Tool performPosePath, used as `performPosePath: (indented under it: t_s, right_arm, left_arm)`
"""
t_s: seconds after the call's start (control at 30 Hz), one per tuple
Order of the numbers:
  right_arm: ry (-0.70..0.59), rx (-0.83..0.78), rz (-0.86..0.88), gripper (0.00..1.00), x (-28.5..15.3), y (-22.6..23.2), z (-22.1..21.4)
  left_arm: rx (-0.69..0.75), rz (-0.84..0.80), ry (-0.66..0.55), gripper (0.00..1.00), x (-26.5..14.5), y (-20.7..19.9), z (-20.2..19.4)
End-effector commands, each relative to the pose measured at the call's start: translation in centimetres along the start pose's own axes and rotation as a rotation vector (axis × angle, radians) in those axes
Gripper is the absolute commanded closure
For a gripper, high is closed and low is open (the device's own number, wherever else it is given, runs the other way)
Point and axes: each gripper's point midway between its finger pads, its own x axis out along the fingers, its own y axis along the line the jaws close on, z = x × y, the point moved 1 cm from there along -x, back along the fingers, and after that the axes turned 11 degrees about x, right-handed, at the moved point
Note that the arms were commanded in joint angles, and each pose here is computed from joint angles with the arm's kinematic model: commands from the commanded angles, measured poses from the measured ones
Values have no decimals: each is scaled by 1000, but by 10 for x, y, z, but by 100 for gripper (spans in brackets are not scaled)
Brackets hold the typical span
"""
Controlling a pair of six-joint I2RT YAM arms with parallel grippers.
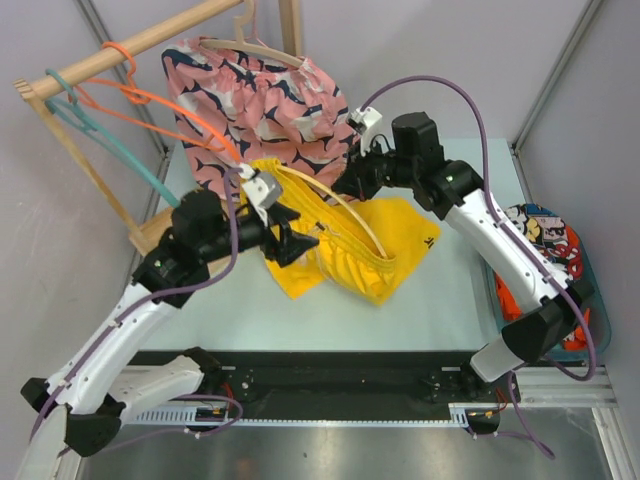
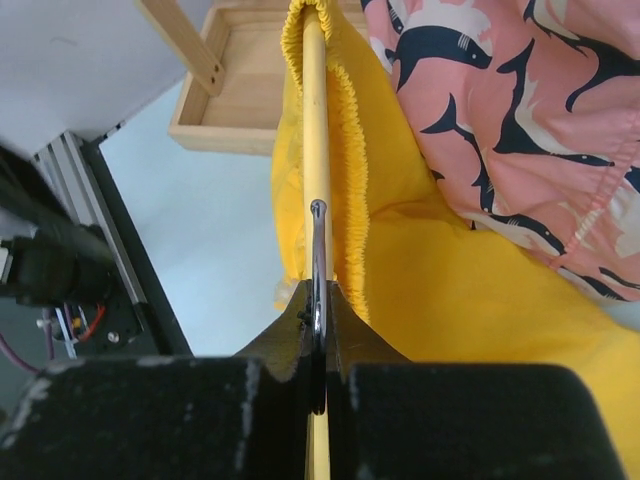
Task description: Place the shorts on the hanger
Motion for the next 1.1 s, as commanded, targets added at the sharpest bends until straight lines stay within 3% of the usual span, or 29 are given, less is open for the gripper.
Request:
performPosePath:
  t_s: [0.0,0.2,0.47,0.73,0.93,1.07]
  right_arm:
    - [-185,68,35,100,-1,23,59]
    - [-256,156,-44,100,13,38,68]
    - [-317,189,-39,100,12,57,82]
    - [-342,184,-20,100,14,68,91]
    - [-365,183,-35,100,18,67,96]
    - [-372,170,-14,100,22,69,99]
  left_arm:
    - [-141,62,-133,25,9,-16,15]
    - [-305,88,-81,24,42,-33,-8]
    - [-412,133,-3,23,62,-47,-34]
    - [-482,186,95,32,62,-45,-54]
    - [-528,160,53,43,69,-46,-36]
    - [-627,130,19,61,75,-44,-7]
